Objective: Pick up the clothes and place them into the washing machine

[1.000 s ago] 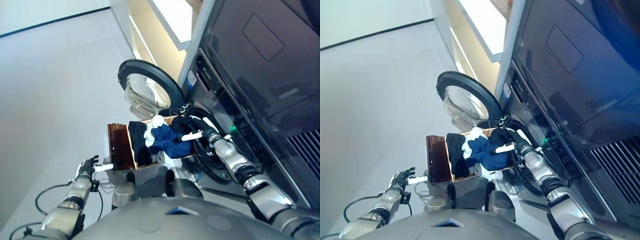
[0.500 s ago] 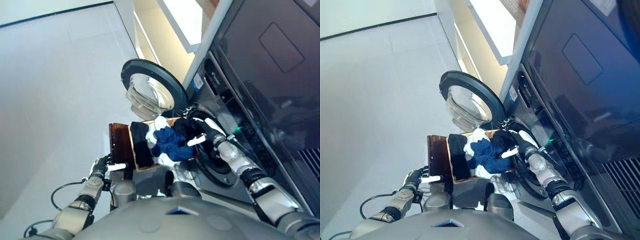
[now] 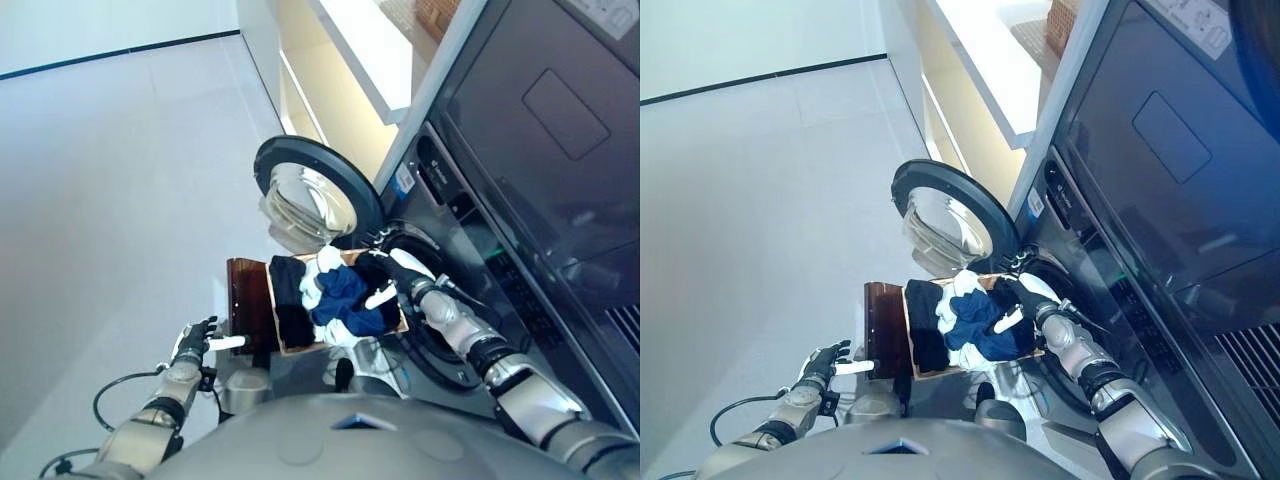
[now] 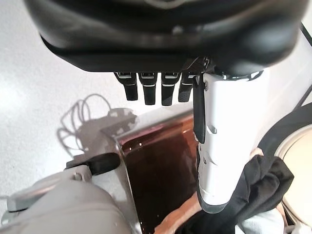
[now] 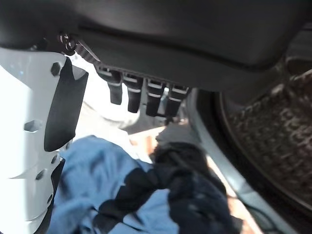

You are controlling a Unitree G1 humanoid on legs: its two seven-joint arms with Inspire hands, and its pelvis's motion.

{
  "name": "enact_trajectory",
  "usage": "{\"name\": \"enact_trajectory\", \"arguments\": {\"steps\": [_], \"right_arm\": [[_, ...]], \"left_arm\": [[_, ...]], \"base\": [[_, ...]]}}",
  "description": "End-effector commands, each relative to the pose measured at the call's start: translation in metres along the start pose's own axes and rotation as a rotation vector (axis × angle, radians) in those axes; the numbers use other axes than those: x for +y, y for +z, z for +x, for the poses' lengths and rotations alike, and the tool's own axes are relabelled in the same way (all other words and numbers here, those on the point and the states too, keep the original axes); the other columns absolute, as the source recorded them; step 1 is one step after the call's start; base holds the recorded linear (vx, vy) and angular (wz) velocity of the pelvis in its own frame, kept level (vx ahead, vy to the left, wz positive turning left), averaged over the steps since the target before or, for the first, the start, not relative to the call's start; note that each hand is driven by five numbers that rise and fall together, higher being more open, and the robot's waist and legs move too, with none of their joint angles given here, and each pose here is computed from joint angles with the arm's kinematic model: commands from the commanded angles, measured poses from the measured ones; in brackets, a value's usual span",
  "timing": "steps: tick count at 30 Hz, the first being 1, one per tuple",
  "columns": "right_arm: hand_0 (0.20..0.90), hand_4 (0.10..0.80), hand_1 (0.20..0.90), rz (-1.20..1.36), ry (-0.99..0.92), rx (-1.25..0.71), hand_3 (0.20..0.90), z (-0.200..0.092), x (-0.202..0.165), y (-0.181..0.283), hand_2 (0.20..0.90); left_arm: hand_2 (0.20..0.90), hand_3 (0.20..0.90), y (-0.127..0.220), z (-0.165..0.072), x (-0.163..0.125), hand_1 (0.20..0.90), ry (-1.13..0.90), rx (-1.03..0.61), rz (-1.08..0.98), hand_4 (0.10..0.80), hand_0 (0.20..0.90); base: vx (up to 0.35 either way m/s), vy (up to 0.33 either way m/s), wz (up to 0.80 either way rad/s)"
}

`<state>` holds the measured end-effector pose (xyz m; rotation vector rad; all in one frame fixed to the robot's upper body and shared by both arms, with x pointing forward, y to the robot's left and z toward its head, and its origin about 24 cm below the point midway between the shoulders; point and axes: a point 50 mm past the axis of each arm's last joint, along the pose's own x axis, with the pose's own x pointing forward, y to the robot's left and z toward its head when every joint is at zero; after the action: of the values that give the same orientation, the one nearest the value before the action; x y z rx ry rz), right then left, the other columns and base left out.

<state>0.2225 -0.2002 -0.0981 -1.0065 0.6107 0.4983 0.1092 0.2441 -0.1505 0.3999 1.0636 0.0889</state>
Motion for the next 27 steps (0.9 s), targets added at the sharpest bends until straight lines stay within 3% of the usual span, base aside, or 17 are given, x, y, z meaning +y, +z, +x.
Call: {"name": "enact_trajectory", "arguments": {"steps": [1,6,14,27], "right_arm": [[0.900,0.800,0.900,-0.136,-0.171,-0.080,0.900,0.011,-0.050,0.027,0.900],[0.900,0.800,0.900,-0.288,-0.193,-0.122,0.900,0.015,-0.053,0.043,0.900],[0.900,0.800,0.900,-0.408,-0.194,-0.077,0.900,0.019,-0.043,0.041,0.900],[0.900,0.800,0.900,-0.492,-0.414,-0.004,0.900,0.022,-0.107,0.055,0.900]], "left_arm": [[0.900,0.900,0.036,0.008,0.015,0.900,0.047,-0.112,0.050,0.800,0.900],[0.900,0.900,0.044,0.009,0.030,0.900,0.096,-0.136,0.044,0.800,0.900],[0.900,0.900,0.041,0.008,0.017,0.900,0.064,-0.137,0.025,0.800,0.900],[0.900,0.900,0.061,0.008,0.018,0.900,0.106,-0.209,-0.016,0.800,0.900]], "base": [[-0.151,0.048,-0.32],[-0.079,0.014,-0.37],[0.042,-0.038,0.13],[-0.077,-0.005,0.13]]}}
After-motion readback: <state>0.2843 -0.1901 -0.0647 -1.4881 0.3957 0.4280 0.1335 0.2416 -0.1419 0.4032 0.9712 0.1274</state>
